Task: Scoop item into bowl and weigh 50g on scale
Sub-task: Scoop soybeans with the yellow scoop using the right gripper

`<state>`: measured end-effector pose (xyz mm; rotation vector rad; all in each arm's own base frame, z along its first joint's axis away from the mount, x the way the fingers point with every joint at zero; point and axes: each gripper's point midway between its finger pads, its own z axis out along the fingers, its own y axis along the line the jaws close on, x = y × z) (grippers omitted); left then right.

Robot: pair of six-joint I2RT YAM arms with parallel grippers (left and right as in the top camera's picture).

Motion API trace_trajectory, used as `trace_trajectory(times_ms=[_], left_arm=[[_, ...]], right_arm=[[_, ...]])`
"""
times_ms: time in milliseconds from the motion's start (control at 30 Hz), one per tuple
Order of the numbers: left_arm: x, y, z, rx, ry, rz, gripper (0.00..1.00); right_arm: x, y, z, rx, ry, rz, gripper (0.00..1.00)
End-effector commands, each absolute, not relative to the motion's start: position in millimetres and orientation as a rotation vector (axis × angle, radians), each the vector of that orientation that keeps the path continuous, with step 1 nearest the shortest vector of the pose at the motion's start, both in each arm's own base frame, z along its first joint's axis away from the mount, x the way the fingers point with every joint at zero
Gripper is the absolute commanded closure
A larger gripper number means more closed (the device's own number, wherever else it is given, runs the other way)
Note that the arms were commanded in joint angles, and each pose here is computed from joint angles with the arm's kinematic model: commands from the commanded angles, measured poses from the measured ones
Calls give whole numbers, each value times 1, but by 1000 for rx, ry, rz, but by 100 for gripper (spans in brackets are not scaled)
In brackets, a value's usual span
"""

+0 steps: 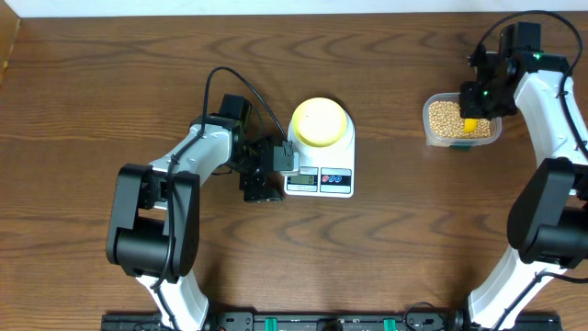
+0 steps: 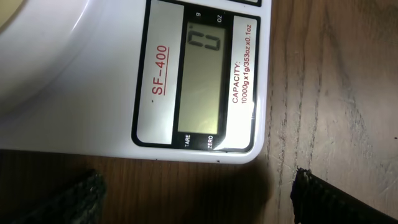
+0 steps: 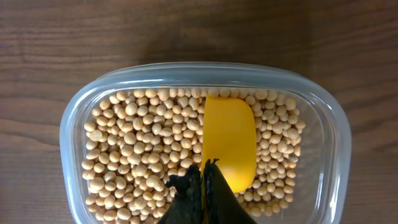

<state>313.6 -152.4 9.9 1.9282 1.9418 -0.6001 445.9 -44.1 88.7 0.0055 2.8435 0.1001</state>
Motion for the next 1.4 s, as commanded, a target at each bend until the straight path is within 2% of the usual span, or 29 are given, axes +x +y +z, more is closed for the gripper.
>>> trace_trajectory(times_ms=[0, 67, 233, 267, 400, 433, 633, 1167, 1367], left_arm=[[308, -154, 7, 1941, 1927, -625, 2], [308, -154, 7, 1941, 1927, -625, 2], [308, -154, 7, 1941, 1927, -625, 3], [308, -154, 7, 1941, 1927, -625, 2], [308, -154, 7, 1941, 1927, -625, 2], [308, -154, 7, 1941, 1927, -625, 2], [308, -154, 7, 1941, 1927, -625, 3], [308, -154, 7, 1942, 1926, -625, 2], [308, -154, 7, 1941, 1927, -625, 3]], right_arm=[[445, -50, 88, 11, 2834, 117, 93], [445, -52, 88, 19, 2831, 116, 83], [448, -50, 89, 14, 2819, 134, 81], [448, -50, 89, 14, 2816, 134, 82], [451, -50, 90, 12, 2805, 130, 98], [451, -50, 90, 12, 2804, 129, 99], [453, -52, 91, 16, 2794, 144, 99], [440, -50, 72, 119, 2651, 652, 99], [434, -45, 58, 125, 2630, 710, 99]])
